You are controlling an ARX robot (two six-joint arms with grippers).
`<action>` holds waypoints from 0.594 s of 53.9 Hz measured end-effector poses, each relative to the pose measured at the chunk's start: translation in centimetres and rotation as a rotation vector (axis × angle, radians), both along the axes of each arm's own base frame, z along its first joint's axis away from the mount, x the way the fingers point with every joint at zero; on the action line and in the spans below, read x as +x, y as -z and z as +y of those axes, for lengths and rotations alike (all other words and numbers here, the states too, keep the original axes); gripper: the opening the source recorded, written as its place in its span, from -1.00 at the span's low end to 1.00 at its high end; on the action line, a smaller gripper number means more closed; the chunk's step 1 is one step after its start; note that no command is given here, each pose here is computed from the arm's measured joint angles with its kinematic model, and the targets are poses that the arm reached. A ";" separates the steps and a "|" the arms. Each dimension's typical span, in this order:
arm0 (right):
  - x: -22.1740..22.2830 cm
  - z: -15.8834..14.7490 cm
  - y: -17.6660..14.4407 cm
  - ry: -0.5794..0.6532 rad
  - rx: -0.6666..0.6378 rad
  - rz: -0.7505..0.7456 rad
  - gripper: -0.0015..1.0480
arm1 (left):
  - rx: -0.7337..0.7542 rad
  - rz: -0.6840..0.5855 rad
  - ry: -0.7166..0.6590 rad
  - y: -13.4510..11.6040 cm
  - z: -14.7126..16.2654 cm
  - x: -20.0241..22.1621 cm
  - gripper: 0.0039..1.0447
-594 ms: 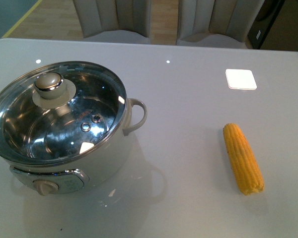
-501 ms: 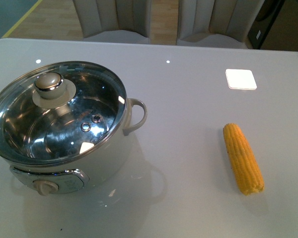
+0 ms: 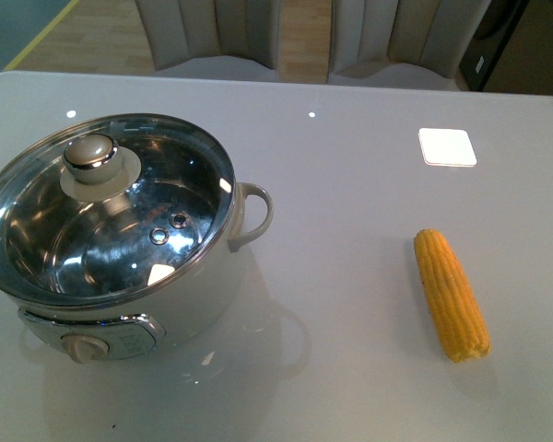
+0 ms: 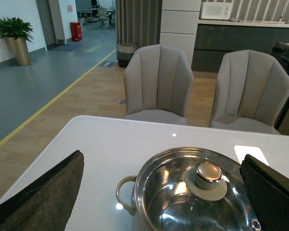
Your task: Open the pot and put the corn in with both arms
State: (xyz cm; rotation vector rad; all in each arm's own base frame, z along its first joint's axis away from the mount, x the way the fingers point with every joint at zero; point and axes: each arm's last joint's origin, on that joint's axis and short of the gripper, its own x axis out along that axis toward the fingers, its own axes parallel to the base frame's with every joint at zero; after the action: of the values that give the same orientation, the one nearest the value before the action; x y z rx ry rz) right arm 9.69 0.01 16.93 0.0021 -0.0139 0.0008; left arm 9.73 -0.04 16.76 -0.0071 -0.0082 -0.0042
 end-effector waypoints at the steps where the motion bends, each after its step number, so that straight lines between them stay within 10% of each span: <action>1: 0.0 0.0 0.0 0.000 0.000 0.000 0.83 | 0.000 0.000 0.000 0.0 0.0 0.0 0.87; 8: 0.0 0.0 0.0 0.000 0.000 0.000 0.83 | 0.000 0.000 0.000 0.0 0.0 0.0 0.87; 16: 0.0 0.0 0.0 0.000 0.000 0.000 0.83 | -0.124 0.532 -0.102 0.9 0.0 0.2 0.87; 32: 0.0 0.0 0.0 0.000 0.000 0.000 0.83 | -0.077 0.501 -0.044 -0.6 -0.1 4.5 0.87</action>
State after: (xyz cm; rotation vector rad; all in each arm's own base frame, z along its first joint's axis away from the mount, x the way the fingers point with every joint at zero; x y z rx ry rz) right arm 9.69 0.01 16.93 0.0021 -0.0143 0.0012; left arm 14.18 -0.09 17.40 -0.0851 0.4924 0.0417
